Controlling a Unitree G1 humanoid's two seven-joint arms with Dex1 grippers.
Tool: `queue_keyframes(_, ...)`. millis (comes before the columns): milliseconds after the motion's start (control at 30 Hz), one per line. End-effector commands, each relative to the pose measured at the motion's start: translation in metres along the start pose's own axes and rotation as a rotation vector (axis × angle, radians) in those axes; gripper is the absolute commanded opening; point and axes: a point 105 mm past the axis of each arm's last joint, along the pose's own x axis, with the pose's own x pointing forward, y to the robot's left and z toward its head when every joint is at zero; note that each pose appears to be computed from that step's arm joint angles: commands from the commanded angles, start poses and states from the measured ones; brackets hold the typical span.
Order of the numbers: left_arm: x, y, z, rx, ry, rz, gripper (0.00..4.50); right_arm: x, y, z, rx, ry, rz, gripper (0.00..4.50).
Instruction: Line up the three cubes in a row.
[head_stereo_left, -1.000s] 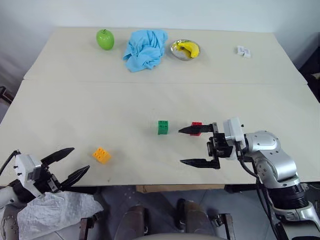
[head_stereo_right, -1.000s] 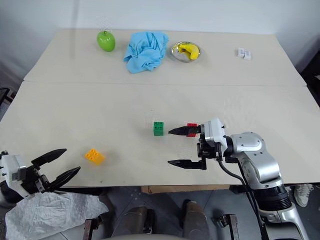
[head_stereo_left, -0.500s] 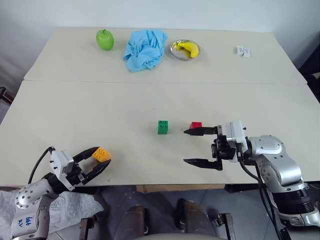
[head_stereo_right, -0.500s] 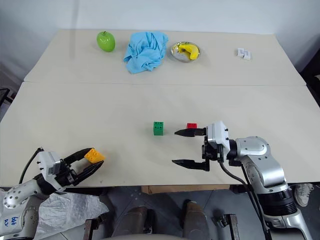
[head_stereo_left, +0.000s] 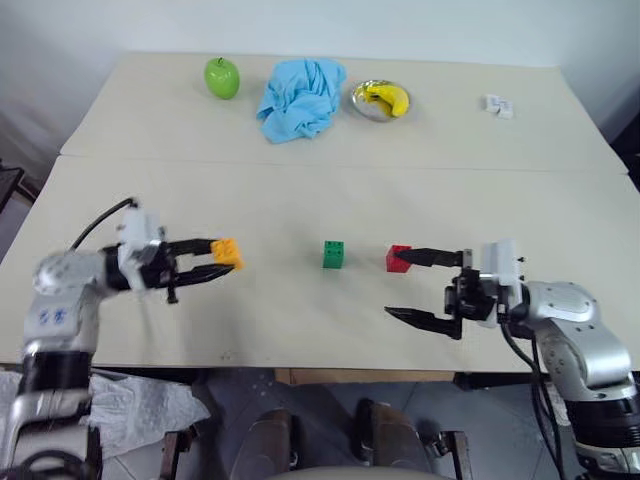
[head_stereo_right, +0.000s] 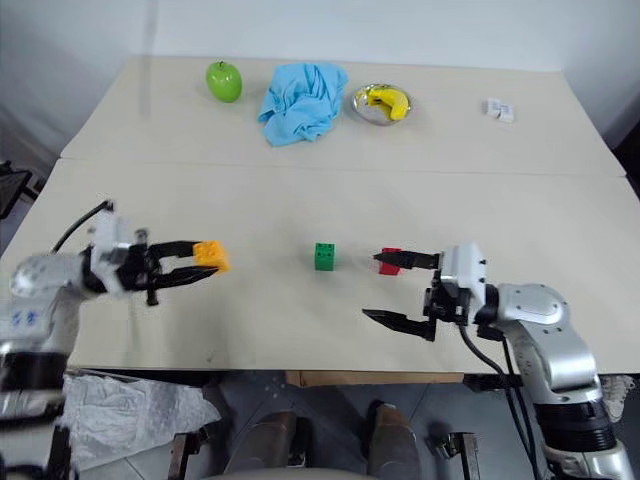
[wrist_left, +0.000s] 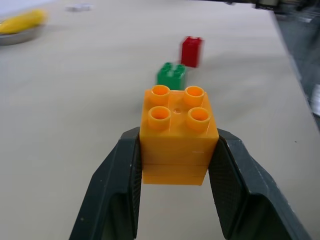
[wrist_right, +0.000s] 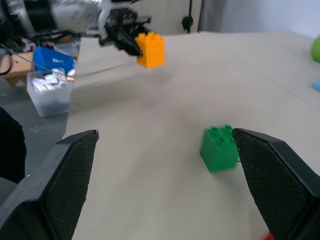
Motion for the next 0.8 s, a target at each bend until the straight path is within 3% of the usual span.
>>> queue_keyframes(33,0.017,0.010,-0.019,-0.022,0.088,-0.119,1.50,-0.008,-0.001,0.012,-0.051,-0.004,-0.039,4.50)
queue_keyframes(300,0.052,0.027,-0.026,-0.015,0.139,-0.171,1.50,-0.014,0.009,0.014,-0.052,-0.002,-0.112,4.50)
queue_keyframes(633,0.050,0.026,-0.027,-0.027,0.169,-0.218,1.50,-0.019,0.013,0.011,-0.045,0.009,-0.155,4.50)
queue_keyframes(800,0.046,0.033,-0.026,-0.022,0.148,-0.147,3.15,-0.019,0.012,0.007,-0.041,0.007,-0.155,4.50)
